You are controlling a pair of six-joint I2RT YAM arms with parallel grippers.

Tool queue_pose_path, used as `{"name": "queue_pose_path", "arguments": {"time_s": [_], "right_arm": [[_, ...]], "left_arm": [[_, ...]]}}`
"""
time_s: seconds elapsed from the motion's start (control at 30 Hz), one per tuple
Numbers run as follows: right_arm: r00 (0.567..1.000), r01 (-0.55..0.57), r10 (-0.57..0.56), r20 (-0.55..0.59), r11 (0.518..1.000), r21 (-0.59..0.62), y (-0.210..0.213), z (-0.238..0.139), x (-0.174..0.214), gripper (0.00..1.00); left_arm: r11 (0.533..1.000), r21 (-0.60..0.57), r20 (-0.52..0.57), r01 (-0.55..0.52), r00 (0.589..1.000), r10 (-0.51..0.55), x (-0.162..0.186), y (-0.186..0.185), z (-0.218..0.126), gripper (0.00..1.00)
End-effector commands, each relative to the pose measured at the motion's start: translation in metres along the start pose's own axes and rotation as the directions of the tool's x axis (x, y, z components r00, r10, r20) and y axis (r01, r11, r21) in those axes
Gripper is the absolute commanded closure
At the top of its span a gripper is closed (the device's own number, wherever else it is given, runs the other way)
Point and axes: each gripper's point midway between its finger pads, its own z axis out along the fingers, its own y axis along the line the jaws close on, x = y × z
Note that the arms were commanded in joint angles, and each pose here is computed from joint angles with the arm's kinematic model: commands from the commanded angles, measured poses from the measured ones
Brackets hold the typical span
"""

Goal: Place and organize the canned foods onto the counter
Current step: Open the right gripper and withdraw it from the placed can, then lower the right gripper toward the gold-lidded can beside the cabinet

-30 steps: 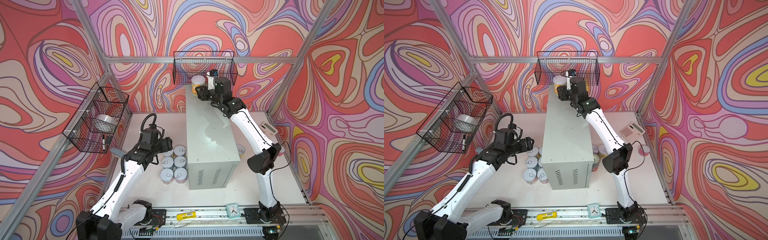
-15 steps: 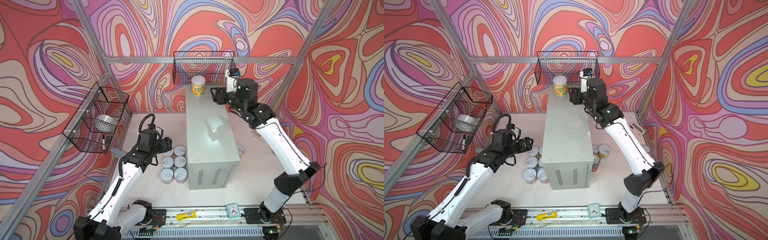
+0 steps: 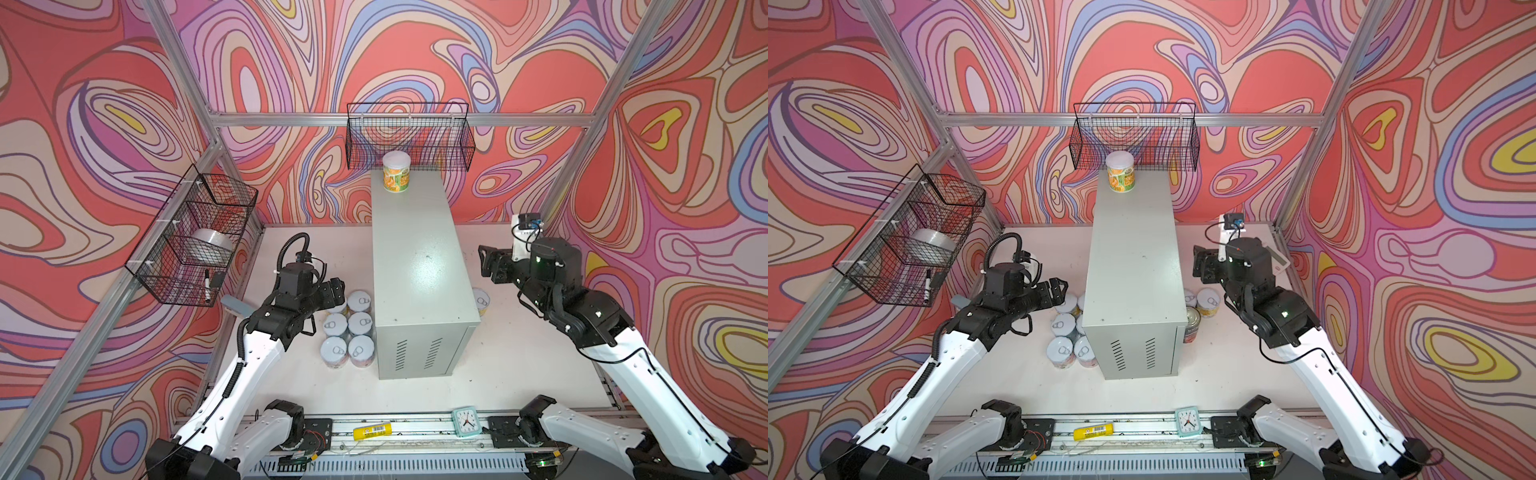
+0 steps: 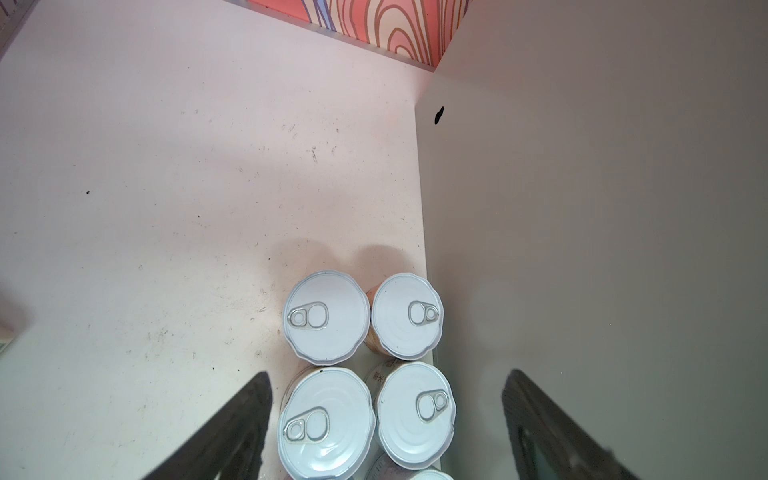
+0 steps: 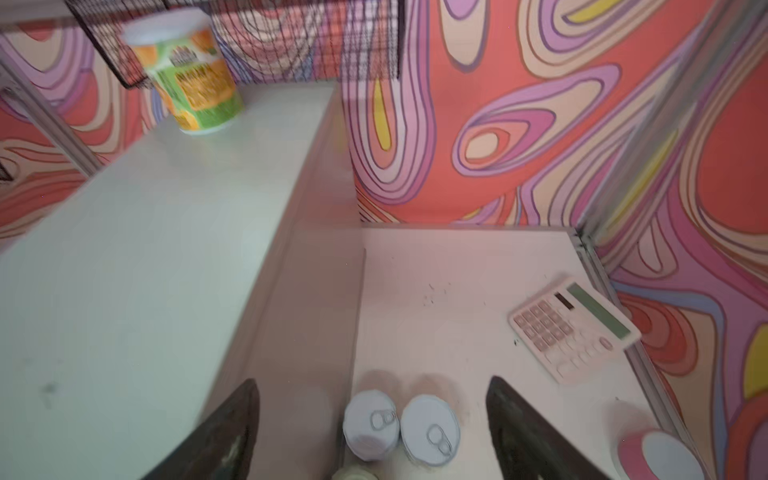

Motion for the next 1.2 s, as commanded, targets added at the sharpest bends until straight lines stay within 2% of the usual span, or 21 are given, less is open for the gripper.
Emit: {"name": "queue_pose_path", "arguments": {"time_s": [0.0, 0.13, 0.27, 0.33, 0.4, 0.6, 0.83, 1.17], "right_arm": [[0.995, -0.017, 0.028, -0.092, 0.993, 0.119, -0.033, -0.011, 0.051, 0.07], [0.988, -0.097, 0.106, -0.116, 0.992, 0.079, -0.035, -0.018, 0.088, 0.08], [0.938, -0.178, 0.163, -0.307, 0.984, -0.02, -0.01, -0.007, 0.142, 0.12], [0.901, -0.201, 0.177, -0.396, 0.979, -0.019, -0.004, 0.0, 0.168, 0.12], [0.883, -0.213, 0.186, -0.431, 0.977, -0.014, -0.002, 0.003, 0.182, 0.11], [0.855, -0.235, 0.192, -0.481, 0.971, -0.03, 0.005, 0.011, 0.2, 0.08], [0.824, -0.291, 0.218, -0.524, 0.955, -0.062, 0.019, 0.024, 0.224, 0.09], [0.808, -0.221, 0.147, -0.57, 0.973, -0.062, 0.028, 0.044, 0.244, 0.08]], "left_arm": [[0.999, 0.034, 0.005, -0.003, 1.0, 0.002, -0.001, -0.007, 0.003, 0.13], [0.999, 0.046, 0.0, -0.002, 1.0, 0.002, -0.002, -0.01, 0.006, 0.13], [0.999, 0.05, -0.013, -0.003, 1.0, 0.004, -0.003, -0.012, 0.007, 0.14], [0.999, 0.054, -0.008, -0.002, 1.0, 0.002, -0.004, -0.013, 0.005, 0.14], [0.999, 0.052, -0.007, -0.003, 1.0, 0.003, -0.003, -0.013, 0.004, 0.14], [0.999, 0.043, -0.007, 0.002, 1.0, -0.001, 0.0, -0.01, 0.004, 0.14], [0.998, 0.059, -0.034, 0.004, 0.999, -0.002, 0.001, -0.015, 0.012, 0.14], [0.998, 0.063, -0.053, 0.002, 0.999, 0.002, 0.004, -0.017, 0.022, 0.14]]}}
